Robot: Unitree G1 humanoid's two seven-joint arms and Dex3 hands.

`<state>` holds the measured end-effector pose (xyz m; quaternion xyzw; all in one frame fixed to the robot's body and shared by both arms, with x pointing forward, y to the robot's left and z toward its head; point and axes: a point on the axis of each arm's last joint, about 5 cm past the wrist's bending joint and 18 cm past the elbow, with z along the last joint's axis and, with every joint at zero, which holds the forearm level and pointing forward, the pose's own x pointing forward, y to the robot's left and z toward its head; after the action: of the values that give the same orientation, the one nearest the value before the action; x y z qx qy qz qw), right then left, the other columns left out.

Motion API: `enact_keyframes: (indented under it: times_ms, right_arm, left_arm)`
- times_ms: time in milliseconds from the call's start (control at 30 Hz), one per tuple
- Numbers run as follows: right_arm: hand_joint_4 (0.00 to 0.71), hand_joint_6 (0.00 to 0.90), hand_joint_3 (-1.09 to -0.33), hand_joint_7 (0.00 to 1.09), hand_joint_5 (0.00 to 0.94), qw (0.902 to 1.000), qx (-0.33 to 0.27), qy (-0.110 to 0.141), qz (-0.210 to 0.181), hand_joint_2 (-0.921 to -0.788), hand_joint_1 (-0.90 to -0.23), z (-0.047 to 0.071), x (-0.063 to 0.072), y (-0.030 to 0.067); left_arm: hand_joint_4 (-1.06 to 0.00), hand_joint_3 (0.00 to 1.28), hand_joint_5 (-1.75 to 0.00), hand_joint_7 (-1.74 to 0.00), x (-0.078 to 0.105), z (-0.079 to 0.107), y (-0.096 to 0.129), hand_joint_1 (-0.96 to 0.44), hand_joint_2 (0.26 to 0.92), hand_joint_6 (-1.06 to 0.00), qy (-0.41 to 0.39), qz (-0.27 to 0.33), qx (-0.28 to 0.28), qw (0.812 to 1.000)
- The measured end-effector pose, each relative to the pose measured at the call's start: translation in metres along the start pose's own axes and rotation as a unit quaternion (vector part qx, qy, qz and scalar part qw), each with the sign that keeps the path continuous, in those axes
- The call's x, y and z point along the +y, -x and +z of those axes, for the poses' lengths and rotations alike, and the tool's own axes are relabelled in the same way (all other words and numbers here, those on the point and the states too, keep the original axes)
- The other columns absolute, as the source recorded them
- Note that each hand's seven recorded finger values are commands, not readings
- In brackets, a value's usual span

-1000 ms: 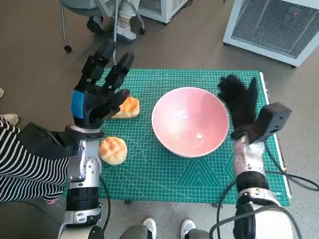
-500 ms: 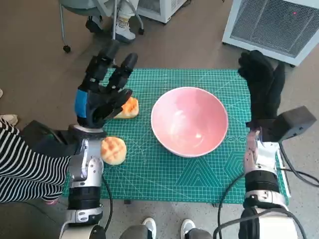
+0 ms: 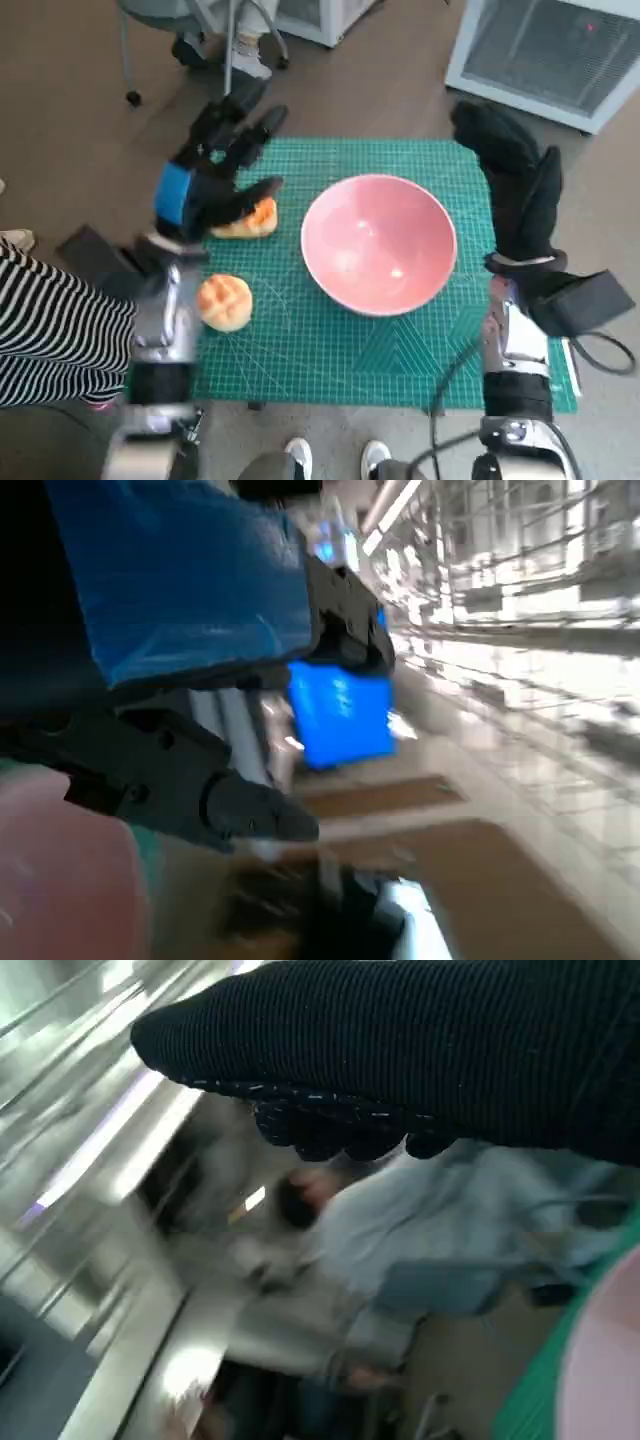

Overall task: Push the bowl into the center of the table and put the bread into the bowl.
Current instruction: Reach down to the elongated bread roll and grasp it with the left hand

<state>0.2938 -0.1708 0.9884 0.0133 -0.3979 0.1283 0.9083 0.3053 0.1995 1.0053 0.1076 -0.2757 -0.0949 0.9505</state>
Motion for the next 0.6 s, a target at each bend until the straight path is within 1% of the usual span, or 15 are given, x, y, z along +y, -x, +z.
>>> enact_keyframes:
  times_ms: [100, 167, 300, 367, 533, 600]
  right_arm:
    - [0.198, 0.223, -0.656, 0.23, 0.011, 0.9999, -0.008, -0.003, 0.009, -0.921, -0.767, 0.005, 0.001, 0.0002]
    - [0.2, 0.227, -0.65, 0.23, 0.011, 0.9998, -0.012, -0.004, 0.013, -0.921, -0.769, 0.008, 0.002, 0.0009]
    - [0.202, 0.23, -0.644, 0.24, 0.011, 0.9998, -0.013, -0.004, 0.018, -0.921, -0.77, 0.011, 0.003, 0.002]
    - [0.203, 0.23, -0.642, 0.25, 0.011, 0.9997, -0.013, -0.004, 0.019, -0.921, -0.771, 0.012, 0.003, 0.0025]
    - [0.203, 0.227, -0.642, 0.25, 0.01, 0.9996, -0.011, -0.002, 0.025, -0.921, -0.772, 0.012, 0.005, 0.0027]
    - [0.203, 0.221, -0.642, 0.25, 0.009, 0.9996, -0.009, -0.001, 0.026, -0.921, -0.772, 0.012, 0.005, 0.0028]
  left_arm:
    - [-0.33, 0.01, 0.0, -0.23, 0.013, 0.004, -0.01, -0.45, 0.889, -0.34, -0.086, 0.005, 0.013, 0.996]
    - [-0.32, 0.0, 0.0, -0.22, 0.024, 0.007, -0.017, -0.45, 0.873, -0.35, -0.139, 0.004, 0.024, 0.99]
    - [-0.33, 0.0, 0.0, -0.19, 0.036, 0.014, -0.031, -0.45, 0.852, -0.39, -0.198, -0.01, 0.04, 0.979]
    - [-0.33, 0.0, 0.0, -0.18, 0.04, 0.017, -0.039, -0.45, 0.845, -0.41, -0.22, -0.024, 0.048, 0.974]
    - [-0.34, 0.0, 0.0, -0.17, 0.043, 0.018, -0.052, -0.48, 0.84, -0.44, -0.28, -0.08, 0.087, 0.953]
    - [-0.32, 0.0, 0.0, -0.16, 0.041, 0.017, -0.055, -0.42, 0.823, -0.44, -0.291, -0.1, 0.102, 0.946]
